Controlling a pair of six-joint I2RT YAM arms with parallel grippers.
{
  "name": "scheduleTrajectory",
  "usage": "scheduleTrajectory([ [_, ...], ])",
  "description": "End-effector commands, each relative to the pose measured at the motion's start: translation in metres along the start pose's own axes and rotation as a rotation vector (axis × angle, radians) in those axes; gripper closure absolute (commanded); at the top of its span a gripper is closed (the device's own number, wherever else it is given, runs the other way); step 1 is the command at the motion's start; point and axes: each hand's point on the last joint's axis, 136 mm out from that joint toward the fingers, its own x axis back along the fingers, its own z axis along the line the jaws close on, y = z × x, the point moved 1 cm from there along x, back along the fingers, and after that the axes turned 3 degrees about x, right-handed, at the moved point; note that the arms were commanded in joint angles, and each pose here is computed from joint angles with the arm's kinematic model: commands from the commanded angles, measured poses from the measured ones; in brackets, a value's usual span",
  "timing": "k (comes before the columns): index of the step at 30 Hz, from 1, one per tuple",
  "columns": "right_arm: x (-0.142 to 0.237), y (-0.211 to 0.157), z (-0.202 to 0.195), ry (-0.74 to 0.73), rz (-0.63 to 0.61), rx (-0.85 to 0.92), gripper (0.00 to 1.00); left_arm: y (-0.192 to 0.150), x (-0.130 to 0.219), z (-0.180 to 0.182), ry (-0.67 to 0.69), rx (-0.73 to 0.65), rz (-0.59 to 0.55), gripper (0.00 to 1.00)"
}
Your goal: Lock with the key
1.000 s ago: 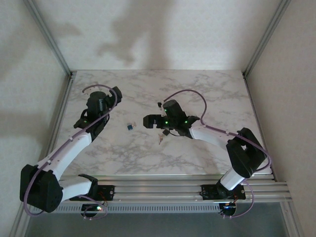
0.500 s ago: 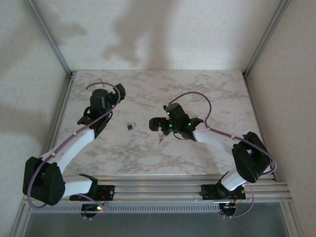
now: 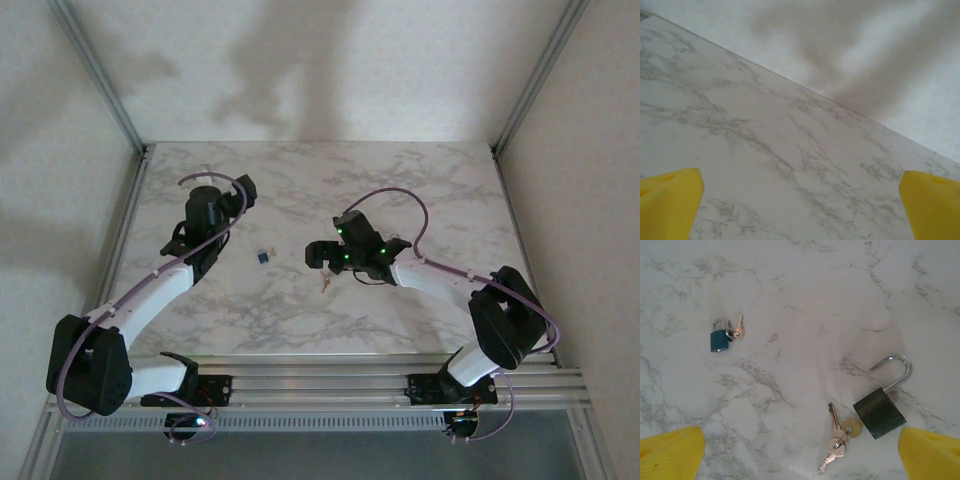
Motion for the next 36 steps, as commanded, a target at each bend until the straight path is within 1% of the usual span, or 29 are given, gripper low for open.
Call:
scheduleTrajectory([
  [1,-0.001,-0.005,-0.003,-0.043,0.019,-0.019,0.01,0.01,0.004,-0.006,0.011,-0.025,-0.015,0.0],
  [7,0.0,-0.006,-0.006,-0.094,0.029,-0.003,0.01,0.017,0.009,-0.004,0.032,-0.029,-0.037,0.01],
  [10,-0.003,-0.009,-0.003,-0.096,0.049,0.011,0.02,0.024,0.012,-0.003,0.036,-0.027,-0.062,0.01],
  [15,-0.009,-0.014,0.001,-0.098,0.073,0.032,0.04,0.023,0.013,-0.002,0.04,-0.029,-0.06,0.01],
  [20,-0.006,-0.011,-0.01,-0.189,0.076,0.046,0.1,0.018,0.012,-0.002,0.037,-0.03,-0.046,0.01],
  [23,-0.005,-0.014,-0.022,-0.261,0.087,0.005,0.12,0.016,0.01,-0.003,0.036,-0.029,-0.035,0.01],
  [28,-0.011,-0.022,-0.033,-0.367,0.164,-0.079,0.14,0.015,0.009,-0.003,0.037,-0.03,-0.027,0.0],
  [36,-0.017,-0.03,-0.04,-0.452,0.22,-0.153,0.19,0.013,0.008,-0.004,0.033,-0.033,-0.021,0.01],
])
